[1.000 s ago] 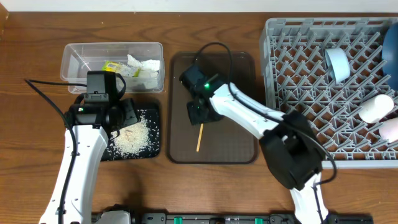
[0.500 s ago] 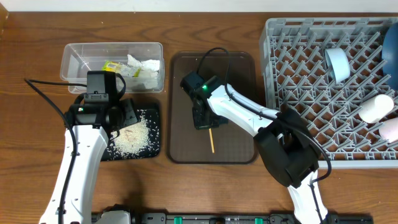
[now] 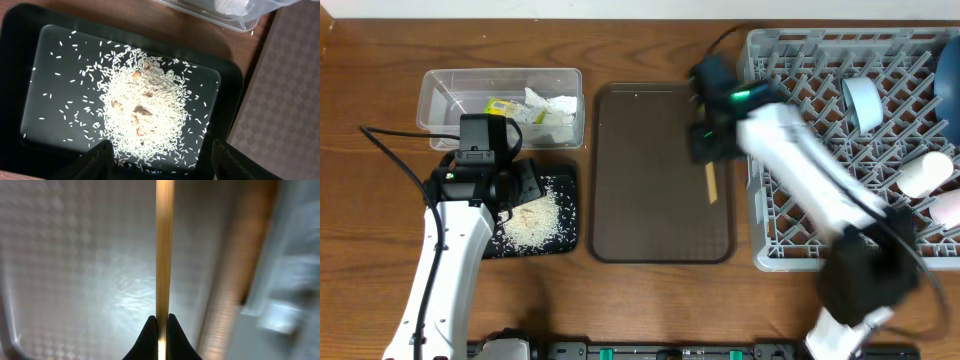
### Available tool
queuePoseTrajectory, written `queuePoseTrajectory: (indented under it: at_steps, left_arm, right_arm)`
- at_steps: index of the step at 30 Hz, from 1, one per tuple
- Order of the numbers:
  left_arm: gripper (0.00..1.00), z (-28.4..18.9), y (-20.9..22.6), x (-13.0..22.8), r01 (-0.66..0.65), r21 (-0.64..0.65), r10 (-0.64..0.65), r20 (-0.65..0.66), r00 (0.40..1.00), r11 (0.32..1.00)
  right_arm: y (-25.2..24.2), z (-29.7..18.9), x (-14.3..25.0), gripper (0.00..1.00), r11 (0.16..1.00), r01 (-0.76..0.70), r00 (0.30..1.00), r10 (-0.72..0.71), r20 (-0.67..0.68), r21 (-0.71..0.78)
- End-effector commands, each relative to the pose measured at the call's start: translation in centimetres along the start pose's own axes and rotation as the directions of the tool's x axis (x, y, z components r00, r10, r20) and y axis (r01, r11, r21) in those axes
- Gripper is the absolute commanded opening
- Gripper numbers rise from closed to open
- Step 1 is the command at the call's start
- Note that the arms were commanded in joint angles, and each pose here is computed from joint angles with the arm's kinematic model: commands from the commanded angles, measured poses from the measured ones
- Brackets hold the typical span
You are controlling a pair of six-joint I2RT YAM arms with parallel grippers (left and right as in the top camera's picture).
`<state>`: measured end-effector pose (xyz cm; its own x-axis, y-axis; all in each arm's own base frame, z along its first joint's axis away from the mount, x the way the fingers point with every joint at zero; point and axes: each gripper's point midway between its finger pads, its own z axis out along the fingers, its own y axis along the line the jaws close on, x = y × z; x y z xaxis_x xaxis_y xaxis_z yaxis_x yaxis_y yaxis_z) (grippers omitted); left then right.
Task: Sort waste into correct bins and load items into the dishwasher rack
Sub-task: 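Carry the second chopstick with the right gripper into the rack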
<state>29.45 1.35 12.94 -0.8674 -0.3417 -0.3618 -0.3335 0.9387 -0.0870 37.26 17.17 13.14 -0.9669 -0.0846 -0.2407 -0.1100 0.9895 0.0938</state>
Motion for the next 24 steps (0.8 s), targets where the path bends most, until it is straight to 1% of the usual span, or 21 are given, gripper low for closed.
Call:
queuePoseTrajectory:
  at_steps: [1,4,6,9,14,20,24]
  left_arm:
    - [0.65,0.0,0.3,-0.1,0.011,-0.013,-0.011,0.003,1.0,1.0]
    - [0.65,0.0,0.3,-0.1,0.012,-0.014,-0.012,0.003,1.0,1.0]
    - [0.65,0.0,0.3,0.0,0.014,-0.013,-0.014,0.0,1.0,1.0]
    - [0.65,0.2,0.3,0.0,0.013,-0.012,-0.013,-0.006,1.0,1.0]
    - [0.65,0.4,0.3,0.1,0.013,-0.016,-0.013,-0.015,1.0,1.0]
    - [0.65,0.6,0.3,0.2,0.013,-0.018,-0.013,-0.022,1.0,1.0]
    - [0.65,0.6,0.3,0.2,0.013,-0.018,-0.013,-0.022,1.0,1.0]
  right_arm:
    - [-2.7,-4.8,-1.4,0.02,0.996,0.086,0.991,-0.086,0.105,0.001]
    - [-6.0,-6.3,-1.3,0.01,0.998,0.053,0.992,-0.056,0.114,0.026]
    - [-8.0,-6.1,-1.0,0.01,0.999,0.028,0.996,-0.032,0.089,0.043]
    - [-9.5,-5.0,0.0,0.01,0.999,-0.013,0.999,0.011,0.036,0.042]
    - [-10.1,-1.4,2.5,0.01,0.999,-0.017,0.998,0.019,-0.066,0.031]
    - [-10.4,1.9,4.5,0.02,0.999,-0.02,0.994,0.023,-0.102,0.027]
    - [-10.4,2.4,4.4,0.02,0.999,-0.019,0.996,0.021,-0.092,0.028]
